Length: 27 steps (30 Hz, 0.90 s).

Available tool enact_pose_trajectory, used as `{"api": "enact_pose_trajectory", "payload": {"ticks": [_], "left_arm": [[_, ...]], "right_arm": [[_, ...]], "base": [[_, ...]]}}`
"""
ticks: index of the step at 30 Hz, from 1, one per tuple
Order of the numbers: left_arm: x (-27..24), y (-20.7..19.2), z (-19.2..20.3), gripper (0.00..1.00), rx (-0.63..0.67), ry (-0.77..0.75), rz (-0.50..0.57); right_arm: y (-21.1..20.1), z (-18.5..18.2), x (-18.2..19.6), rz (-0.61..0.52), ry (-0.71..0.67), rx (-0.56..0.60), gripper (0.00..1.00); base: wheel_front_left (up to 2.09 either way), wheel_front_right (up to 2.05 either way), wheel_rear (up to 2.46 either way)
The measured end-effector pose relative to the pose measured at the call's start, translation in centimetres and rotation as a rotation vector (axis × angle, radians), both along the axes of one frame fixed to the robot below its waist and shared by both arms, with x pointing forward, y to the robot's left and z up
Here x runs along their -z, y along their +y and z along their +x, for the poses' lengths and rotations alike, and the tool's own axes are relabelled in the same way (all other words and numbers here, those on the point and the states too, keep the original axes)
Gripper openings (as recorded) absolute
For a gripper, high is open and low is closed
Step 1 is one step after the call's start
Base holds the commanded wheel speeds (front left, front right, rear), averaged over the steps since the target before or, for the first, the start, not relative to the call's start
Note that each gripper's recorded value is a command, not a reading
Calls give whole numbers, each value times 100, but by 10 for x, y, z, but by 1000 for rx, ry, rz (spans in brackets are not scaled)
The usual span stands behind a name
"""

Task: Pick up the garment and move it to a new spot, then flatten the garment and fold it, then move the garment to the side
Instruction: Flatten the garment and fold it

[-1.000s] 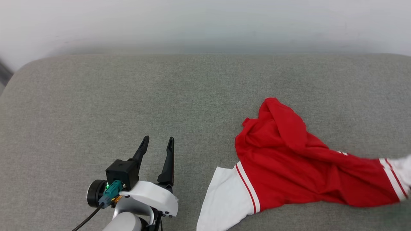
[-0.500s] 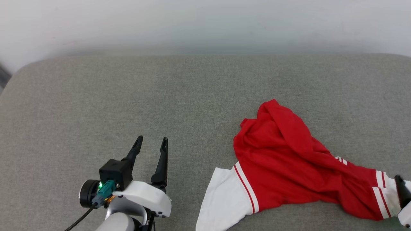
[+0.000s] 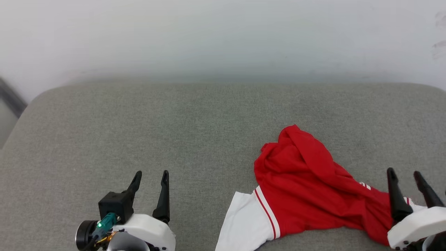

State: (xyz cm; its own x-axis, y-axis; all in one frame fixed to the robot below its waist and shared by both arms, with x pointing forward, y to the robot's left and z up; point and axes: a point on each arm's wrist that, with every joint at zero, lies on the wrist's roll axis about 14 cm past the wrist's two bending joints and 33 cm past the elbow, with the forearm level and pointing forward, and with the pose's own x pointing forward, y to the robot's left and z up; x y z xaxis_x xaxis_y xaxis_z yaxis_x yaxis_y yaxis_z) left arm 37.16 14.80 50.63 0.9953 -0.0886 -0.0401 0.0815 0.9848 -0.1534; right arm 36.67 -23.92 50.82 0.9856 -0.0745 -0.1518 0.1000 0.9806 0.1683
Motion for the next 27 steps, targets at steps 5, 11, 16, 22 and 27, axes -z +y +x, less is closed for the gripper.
{"api": "enact_pose_trajectory", "payload": {"ticks": [5,11,16,22,27], "left_arm": [[0,5,-13,100,-16,9,4],[6,7,-25,100,-22,39,8],[9,-1,-27,100,10,67,23],[16,-31,-21,100,138,154,78],[40,-72,-25,100,338,319,150]], "right_arm": [[27,-10,-12,1,-69,-73,100],[46,-26,-10,-2,-85,-122,100],[46,-37,-12,-39,-96,-133,100],[45,-41,-25,-60,-130,-134,100],[46,-42,-30,-75,-144,-135,100]], "base": [[0,0,0],[0,0,0],[0,0,0],[0,0,0],[0,0,0]]}}
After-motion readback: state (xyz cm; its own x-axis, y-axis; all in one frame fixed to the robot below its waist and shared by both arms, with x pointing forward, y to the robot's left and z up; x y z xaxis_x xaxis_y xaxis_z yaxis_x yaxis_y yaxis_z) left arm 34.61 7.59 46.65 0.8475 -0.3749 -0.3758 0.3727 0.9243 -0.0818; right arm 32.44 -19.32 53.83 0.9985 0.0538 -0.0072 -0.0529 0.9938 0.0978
